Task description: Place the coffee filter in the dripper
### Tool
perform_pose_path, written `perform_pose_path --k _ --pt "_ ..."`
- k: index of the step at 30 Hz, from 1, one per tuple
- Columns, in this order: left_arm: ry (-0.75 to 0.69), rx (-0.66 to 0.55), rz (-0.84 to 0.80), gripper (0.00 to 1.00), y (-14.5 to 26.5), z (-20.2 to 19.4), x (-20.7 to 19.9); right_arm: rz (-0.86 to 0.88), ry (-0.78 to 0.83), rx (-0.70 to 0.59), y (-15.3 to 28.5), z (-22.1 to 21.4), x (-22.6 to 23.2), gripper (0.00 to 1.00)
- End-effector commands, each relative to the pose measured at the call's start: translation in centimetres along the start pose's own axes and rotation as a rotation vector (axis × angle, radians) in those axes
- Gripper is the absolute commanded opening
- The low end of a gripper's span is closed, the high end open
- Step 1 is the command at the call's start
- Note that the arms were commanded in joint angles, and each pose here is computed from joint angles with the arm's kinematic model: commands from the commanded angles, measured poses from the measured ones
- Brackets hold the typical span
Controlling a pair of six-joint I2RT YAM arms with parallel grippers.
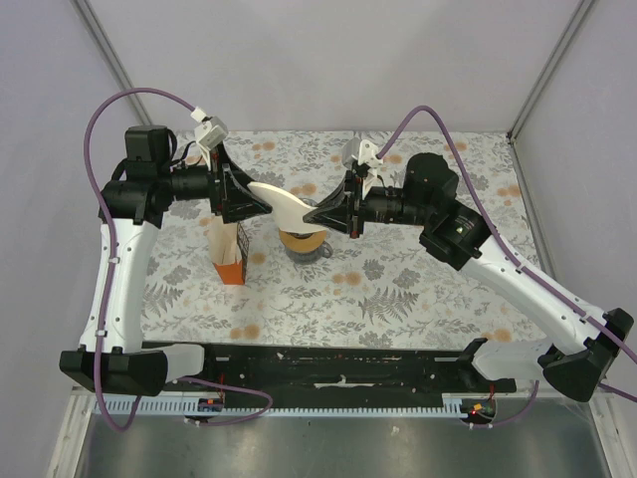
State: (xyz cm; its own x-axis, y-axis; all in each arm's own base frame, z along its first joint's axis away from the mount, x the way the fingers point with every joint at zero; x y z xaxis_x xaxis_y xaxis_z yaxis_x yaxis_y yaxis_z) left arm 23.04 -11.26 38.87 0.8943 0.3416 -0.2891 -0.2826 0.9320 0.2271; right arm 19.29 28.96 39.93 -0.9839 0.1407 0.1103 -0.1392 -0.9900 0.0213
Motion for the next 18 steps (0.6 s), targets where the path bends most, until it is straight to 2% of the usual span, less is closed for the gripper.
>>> perform_pose_path --k 1,14,17,18 --pt "-0.009 -0.053 -0.154 0.8 -0.3 0.8 -2.2 0.05 0.061 -0.116 0.7 3.7 1.4 0.0" --pt "0.086 -0.038 -0.321 0.4 -1.7 0.7 -4.6 -0.001 0.059 -0.144 0.2 4.0 0.5 0.0" --pt "0.112 -0.034 -0.31 0.11 -1.9 0.5 -4.2 -0.016 0.061 -0.141 0.2 3.9 0.3 0.0" --pt "0.114 -0.034 -0.305 0.02 -2.0 0.5 -4.1 -0.023 0.062 -0.142 0.2 3.9 0.3 0.05"
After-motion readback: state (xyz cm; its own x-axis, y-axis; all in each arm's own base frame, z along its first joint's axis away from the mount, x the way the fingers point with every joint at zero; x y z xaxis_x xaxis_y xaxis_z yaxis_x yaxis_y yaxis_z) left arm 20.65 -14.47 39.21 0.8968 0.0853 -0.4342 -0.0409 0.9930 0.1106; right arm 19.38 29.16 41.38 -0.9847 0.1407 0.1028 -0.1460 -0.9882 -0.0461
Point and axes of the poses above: each gripper's point midway between its finger pads, its own y axis back along the fingers, its own x axis along the line the jaws close on, z = x × y, the point moved 6 cm from there along y, back along the fingers, and after that the axes turned 3 degrees about -y, right-handed, at the moved point
